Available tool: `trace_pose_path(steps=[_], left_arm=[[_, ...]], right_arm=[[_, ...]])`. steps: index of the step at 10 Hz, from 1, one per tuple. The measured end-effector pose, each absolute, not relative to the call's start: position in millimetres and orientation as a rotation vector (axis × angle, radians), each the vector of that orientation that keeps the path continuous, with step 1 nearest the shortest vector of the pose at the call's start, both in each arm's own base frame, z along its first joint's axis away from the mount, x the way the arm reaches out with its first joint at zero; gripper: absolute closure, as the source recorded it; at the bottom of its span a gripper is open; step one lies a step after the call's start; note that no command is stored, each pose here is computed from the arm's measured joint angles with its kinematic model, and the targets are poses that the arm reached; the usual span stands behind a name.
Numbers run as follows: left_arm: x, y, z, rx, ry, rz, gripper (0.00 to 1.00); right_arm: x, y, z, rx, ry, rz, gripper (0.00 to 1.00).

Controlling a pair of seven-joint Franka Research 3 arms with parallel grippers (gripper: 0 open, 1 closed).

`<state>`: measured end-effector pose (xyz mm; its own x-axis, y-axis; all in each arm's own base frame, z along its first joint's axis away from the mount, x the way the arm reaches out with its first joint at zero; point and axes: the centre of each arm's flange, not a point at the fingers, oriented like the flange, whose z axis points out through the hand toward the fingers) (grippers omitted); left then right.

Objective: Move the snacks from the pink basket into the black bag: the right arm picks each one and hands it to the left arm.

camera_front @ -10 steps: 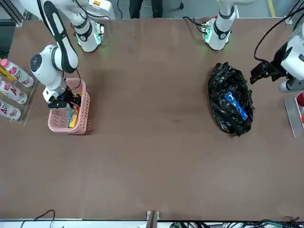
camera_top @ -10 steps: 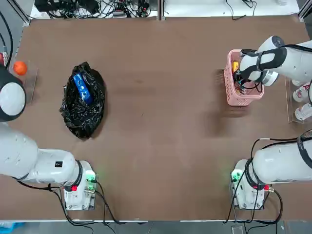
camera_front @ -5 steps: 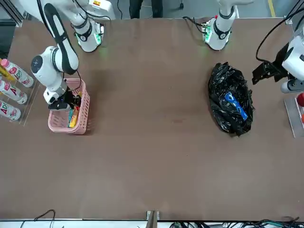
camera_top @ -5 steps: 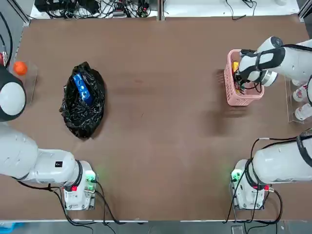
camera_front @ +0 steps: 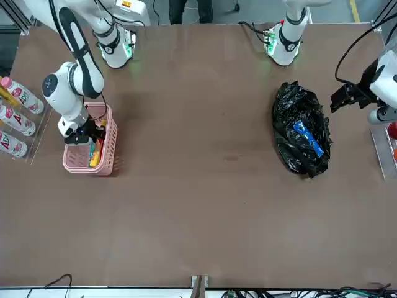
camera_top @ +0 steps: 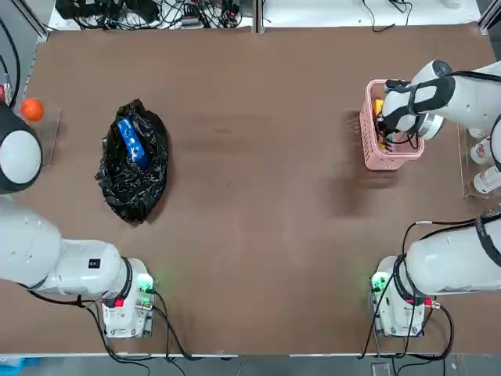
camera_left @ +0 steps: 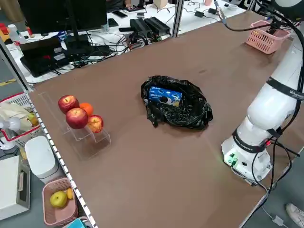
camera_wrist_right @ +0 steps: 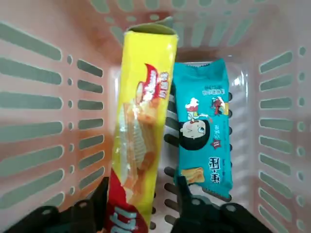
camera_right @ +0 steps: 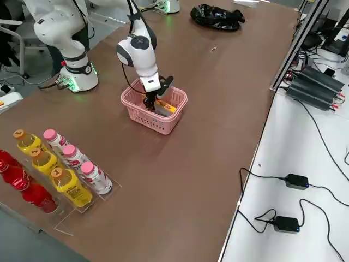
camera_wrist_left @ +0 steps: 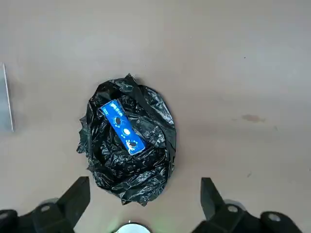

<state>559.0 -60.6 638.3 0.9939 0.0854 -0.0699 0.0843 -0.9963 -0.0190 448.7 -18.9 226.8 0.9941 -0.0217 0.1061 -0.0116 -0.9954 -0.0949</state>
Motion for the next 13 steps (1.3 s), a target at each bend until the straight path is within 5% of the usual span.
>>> trace_pose_path(steps=[8, 13], left_arm=[[560, -52, 638, -3.129, -0.096, 0.111, 0.0], [562, -42, 636, -3.153, -0.127, 0.123, 0.0]], right_arm=[[450, -16, 227, -3.042, 0.017, -0.167, 0.73], [454, -14, 229, -3.04, 0.01, -0.169, 0.75]])
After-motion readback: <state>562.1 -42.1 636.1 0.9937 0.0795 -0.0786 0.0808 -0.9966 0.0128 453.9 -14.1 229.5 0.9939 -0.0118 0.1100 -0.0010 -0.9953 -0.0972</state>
